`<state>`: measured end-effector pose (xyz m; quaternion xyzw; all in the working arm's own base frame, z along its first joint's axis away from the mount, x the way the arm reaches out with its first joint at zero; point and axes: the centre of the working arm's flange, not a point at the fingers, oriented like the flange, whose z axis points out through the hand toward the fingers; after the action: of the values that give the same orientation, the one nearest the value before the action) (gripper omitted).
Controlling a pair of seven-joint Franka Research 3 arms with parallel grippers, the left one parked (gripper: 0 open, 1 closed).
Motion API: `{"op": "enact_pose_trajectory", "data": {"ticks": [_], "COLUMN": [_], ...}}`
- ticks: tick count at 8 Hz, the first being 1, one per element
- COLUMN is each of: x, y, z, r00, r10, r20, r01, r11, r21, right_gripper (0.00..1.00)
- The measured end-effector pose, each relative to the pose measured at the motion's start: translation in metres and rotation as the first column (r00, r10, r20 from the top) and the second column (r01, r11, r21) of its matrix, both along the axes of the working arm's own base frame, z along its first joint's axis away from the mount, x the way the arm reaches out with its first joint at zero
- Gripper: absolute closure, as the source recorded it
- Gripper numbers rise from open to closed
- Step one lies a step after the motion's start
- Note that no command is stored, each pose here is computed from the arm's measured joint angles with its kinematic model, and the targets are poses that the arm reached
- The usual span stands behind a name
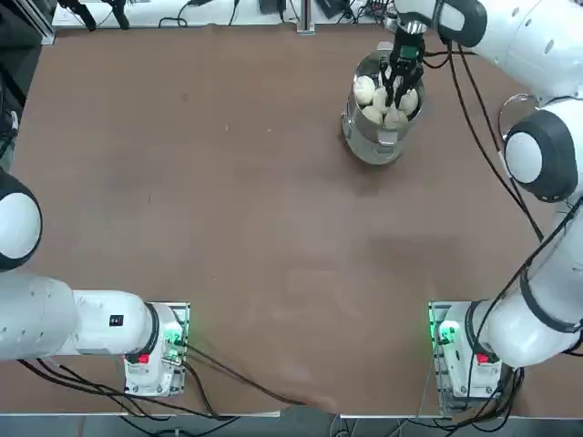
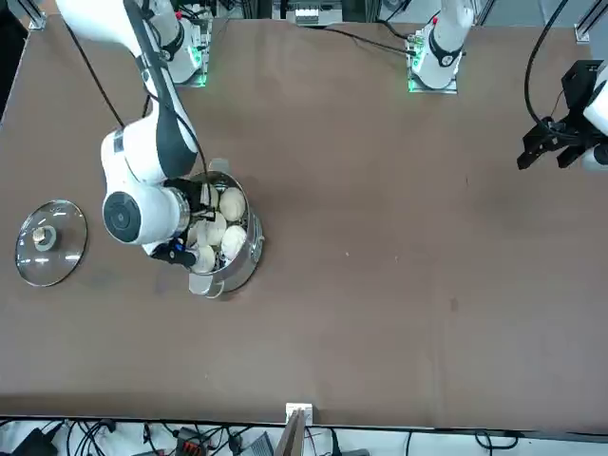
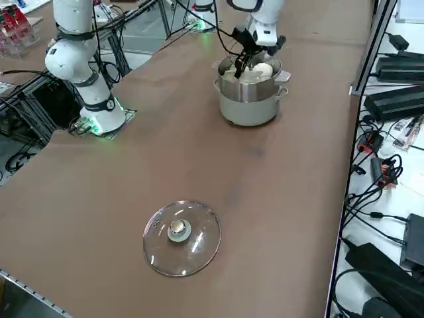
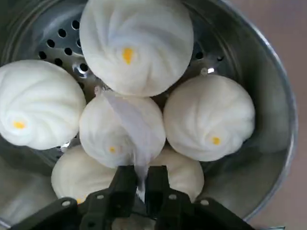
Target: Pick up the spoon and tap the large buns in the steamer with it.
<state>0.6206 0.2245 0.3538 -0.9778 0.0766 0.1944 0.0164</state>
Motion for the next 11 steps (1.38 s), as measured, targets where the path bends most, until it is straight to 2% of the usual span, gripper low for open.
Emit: {"op": "enact_pose_trajectory", "data": {"ticks": [1,4,7,9,11], "x": [0.001,0.007,0.009,0.016,0.026], "y": [0.001,-0.001,-0.01,-0.033,-0.076], "z": [-0.001,0.013,0.029,0.049,0.077], "r00": [1.0,1.0,1.0,0.999,0.997], "r10": [0.0,-0.004,-0.02,-0.048,-0.082], "r20": [0.0,0.023,0.017,0.004,-0.012], "r01": [0.0,0.004,0.019,0.048,0.082], "r11": [1.0,1.0,1.0,0.999,0.993], "r21": [0.001,0.008,0.019,0.023,0.081], "right_gripper": [0.91,0.91,0.91,0.91,0.91]}}
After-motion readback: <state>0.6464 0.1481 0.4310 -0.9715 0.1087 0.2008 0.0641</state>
